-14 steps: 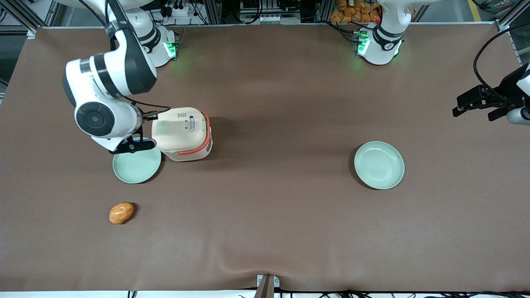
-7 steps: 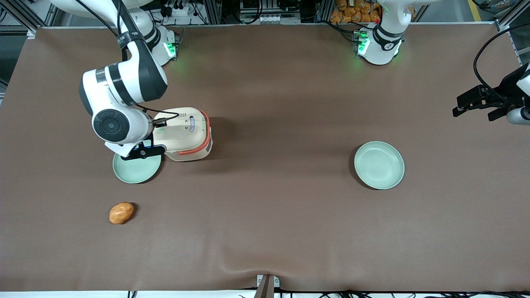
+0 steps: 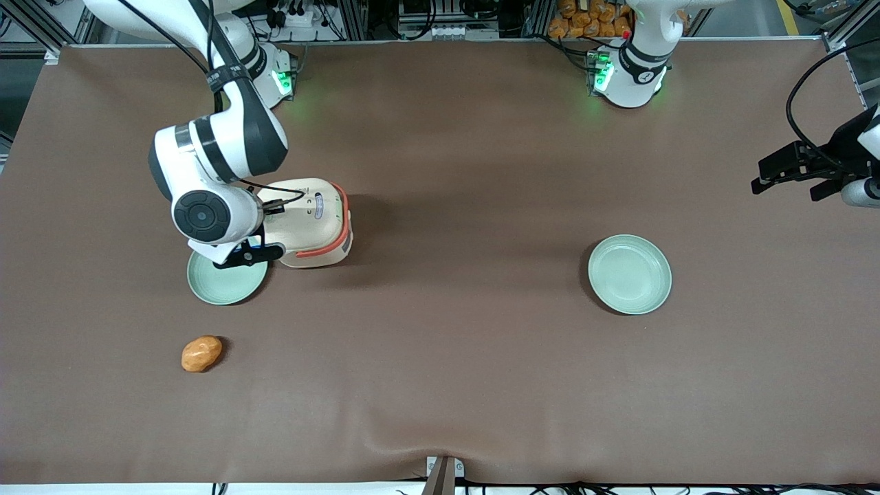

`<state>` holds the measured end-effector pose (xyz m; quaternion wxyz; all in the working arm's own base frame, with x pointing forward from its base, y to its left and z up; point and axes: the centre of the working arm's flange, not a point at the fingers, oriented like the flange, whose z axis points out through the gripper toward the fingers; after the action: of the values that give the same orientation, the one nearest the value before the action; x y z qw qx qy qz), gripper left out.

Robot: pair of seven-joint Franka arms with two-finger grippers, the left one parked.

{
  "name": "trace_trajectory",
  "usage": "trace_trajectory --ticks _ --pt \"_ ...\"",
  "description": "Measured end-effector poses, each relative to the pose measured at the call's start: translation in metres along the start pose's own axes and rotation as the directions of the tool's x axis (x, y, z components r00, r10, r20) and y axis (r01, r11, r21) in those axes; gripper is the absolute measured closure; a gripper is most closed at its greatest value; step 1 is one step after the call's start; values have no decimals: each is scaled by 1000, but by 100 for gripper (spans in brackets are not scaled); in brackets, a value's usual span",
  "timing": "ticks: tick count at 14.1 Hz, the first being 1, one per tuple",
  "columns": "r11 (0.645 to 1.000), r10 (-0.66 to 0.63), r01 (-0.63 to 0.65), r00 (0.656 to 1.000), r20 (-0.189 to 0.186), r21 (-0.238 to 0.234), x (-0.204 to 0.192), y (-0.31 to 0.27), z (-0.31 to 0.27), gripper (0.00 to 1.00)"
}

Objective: Press rice cooker button with right arm
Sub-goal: 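Press the rice cooker's lid-release button with the right gripper fingertips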

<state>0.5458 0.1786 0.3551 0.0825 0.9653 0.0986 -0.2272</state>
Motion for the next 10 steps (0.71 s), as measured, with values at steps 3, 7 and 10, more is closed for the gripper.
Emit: trace_trajectory --ticks 3,7,10 --pt "1000 -2 2 1000 -7 0 1 -2 2 93" --pt "1000 -4 4 1000 -6 -1 4 -3 6 93" --pt "1000 -4 4 1000 -8 0 4 -3 6 93"
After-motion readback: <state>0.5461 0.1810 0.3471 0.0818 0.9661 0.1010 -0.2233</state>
